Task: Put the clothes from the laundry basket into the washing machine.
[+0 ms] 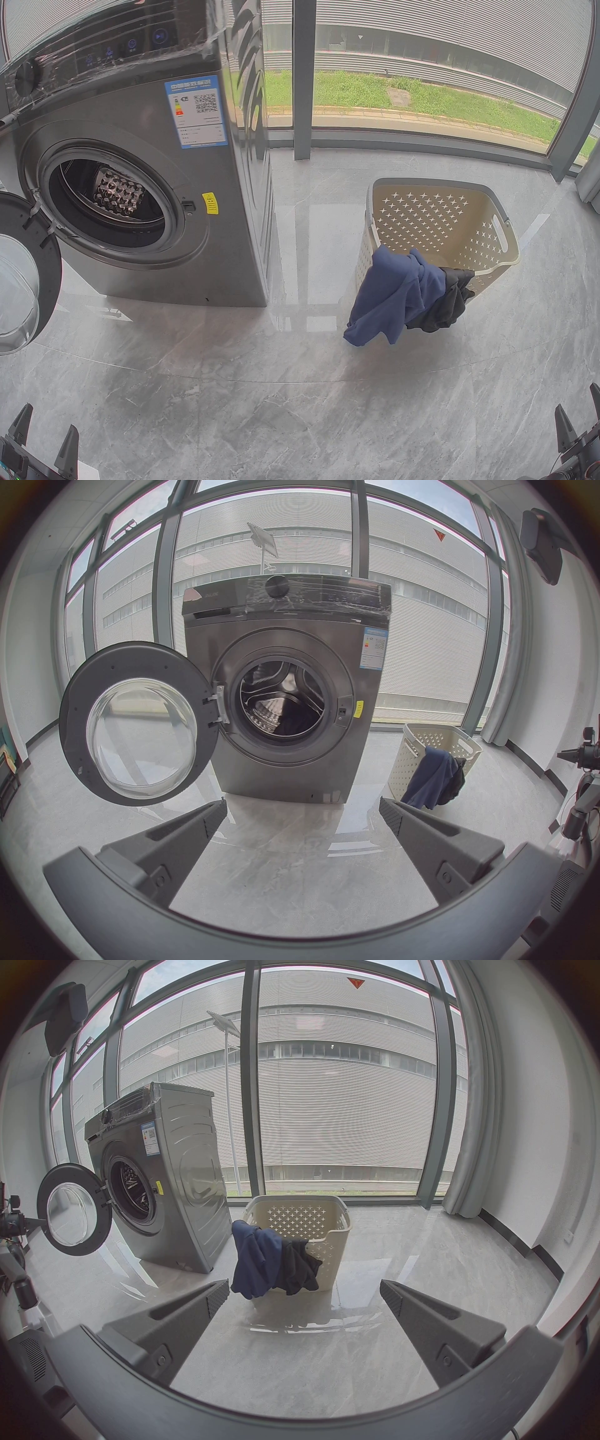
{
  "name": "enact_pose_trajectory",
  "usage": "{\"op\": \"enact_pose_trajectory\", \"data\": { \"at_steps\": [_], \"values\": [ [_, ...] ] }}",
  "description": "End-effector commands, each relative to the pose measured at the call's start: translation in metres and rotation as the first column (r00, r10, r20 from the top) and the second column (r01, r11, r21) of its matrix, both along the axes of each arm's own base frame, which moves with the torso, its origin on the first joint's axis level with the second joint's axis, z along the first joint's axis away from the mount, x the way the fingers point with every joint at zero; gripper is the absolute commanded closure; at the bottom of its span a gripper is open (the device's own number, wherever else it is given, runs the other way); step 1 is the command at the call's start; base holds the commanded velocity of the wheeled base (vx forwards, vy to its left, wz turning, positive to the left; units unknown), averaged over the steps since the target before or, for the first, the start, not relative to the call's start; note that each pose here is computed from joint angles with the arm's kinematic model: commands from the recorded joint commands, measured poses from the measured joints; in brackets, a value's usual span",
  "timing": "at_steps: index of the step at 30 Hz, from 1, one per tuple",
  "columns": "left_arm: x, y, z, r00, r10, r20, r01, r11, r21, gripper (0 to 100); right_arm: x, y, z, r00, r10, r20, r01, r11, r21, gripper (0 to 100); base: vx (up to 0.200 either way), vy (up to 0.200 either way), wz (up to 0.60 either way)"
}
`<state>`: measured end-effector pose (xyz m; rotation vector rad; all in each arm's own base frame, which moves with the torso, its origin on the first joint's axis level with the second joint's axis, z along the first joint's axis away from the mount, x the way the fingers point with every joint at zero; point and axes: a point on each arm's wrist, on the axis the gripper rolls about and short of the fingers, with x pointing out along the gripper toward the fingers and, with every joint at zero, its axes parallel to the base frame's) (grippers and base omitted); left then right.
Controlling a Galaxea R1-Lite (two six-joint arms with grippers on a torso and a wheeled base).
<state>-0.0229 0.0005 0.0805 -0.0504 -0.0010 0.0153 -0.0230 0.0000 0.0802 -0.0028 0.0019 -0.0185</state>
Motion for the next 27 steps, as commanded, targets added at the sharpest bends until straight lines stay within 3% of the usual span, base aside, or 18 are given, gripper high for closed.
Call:
{"op": "enact_pose_trajectory", "data": {
  "at_steps": [1,3,15,27],
  "values": [
    [0.0003,0.0,-0.0047,1.0,0.0,-0.004,0.0,1.0,-0.002,0,0.0002,0.0,-0.0052,1.0,0.0,-0.003,0.0,1.0,0.0,0,0.0,0.0,0.0],
    [0.0003,0.0,-0.0047,1.0,0.0,-0.004,0.0,1.0,-0.002,0,0.0002,0.0,-0.0052,1.0,0.0,-0.003,0.0,1.0,0.0,0,0.0,0.0,0.0],
    [0.0003,0.0,-0.0047,1.0,-0.002,-0.004,0.002,1.0,0.001,0,0.0002,0.0,-0.0052,1.0,0.0,-0.003,0.0,1.0,0.0,0,0.0,-0.2,0.0],
    [0.0003,0.0,-0.0047,1.0,-0.002,-0.004,0.002,1.0,0.003,0,0.0002,0.0,-0.0052,1.0,0.002,-0.003,-0.002,1.0,0.0,0,0.0,0.0,0.0]
  ]
}}
